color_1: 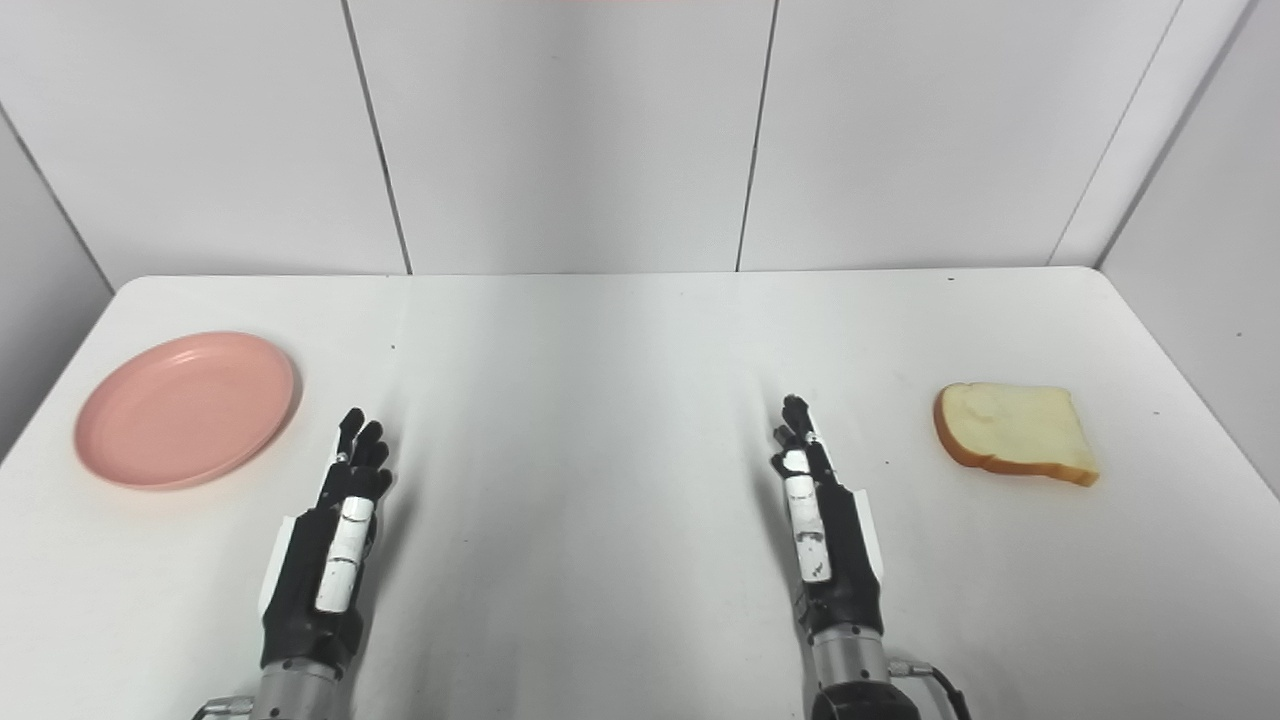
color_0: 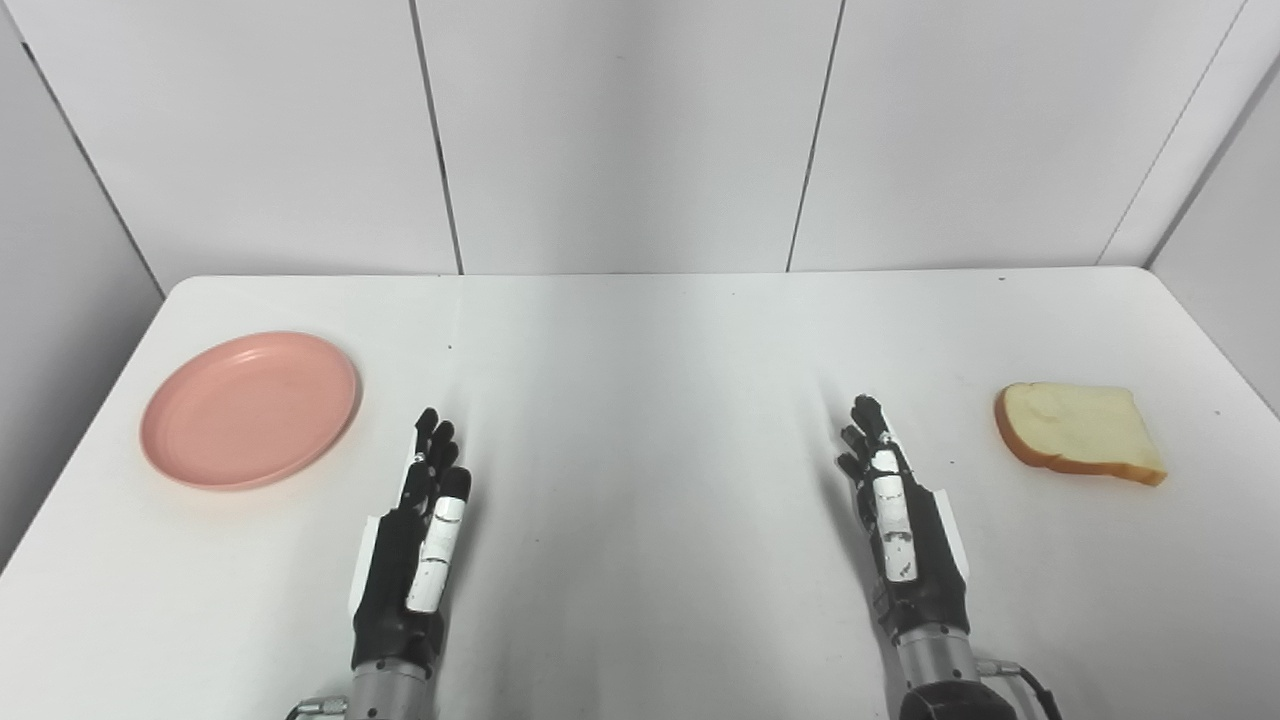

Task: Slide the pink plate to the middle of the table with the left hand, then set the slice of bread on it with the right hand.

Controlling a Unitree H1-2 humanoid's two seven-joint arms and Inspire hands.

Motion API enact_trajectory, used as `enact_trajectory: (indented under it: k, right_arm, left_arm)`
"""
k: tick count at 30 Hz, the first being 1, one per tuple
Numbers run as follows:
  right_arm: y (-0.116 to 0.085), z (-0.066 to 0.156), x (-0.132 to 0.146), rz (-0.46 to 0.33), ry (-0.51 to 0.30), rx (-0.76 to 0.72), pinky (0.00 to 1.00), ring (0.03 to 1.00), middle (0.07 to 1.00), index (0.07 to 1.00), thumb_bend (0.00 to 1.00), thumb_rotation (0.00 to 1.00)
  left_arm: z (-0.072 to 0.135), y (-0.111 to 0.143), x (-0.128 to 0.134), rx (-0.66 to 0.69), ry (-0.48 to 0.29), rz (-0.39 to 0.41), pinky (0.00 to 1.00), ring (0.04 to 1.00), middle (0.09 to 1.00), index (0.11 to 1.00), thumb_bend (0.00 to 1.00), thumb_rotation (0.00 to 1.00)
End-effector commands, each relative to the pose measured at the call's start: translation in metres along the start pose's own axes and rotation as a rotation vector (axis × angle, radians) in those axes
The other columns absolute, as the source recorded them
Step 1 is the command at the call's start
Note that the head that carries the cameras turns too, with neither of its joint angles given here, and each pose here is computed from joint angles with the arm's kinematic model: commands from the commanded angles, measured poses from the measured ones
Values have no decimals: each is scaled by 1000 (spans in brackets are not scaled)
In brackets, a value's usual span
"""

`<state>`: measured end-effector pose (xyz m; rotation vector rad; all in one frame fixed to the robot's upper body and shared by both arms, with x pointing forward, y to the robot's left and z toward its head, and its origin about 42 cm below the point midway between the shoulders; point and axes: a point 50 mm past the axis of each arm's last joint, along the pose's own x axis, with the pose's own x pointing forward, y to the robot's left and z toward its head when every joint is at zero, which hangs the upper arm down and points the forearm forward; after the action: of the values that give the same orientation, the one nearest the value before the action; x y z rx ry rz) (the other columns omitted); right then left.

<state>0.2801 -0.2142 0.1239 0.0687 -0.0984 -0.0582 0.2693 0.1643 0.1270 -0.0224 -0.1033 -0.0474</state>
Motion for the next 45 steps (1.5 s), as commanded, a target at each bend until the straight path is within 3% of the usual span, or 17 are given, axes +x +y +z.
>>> enact_trajectory:
  k: [1, 29, 45]
  right_arm:
    - [1, -2, -2, -8, 20, 8, 958, 962, 968, 937, 800, 992]
    - [1, -3, -3, 16, 14, -53, 904, 931, 948, 928, 820, 1000]
    - [-15, -13, -3, 13, 22, -43, 930, 946, 960, 933, 813, 1000]
  left_arm:
    - [14, -1, 11, 9, -88, -15, 1000, 1000, 1000, 1000, 729, 880]
    - [15, 1, 11, -19, -53, -3, 1000, 1000, 1000, 1000, 733, 879]
    - [3, -12, 13, -10, -53, -18, 1000, 1000, 1000, 1000, 729, 900]
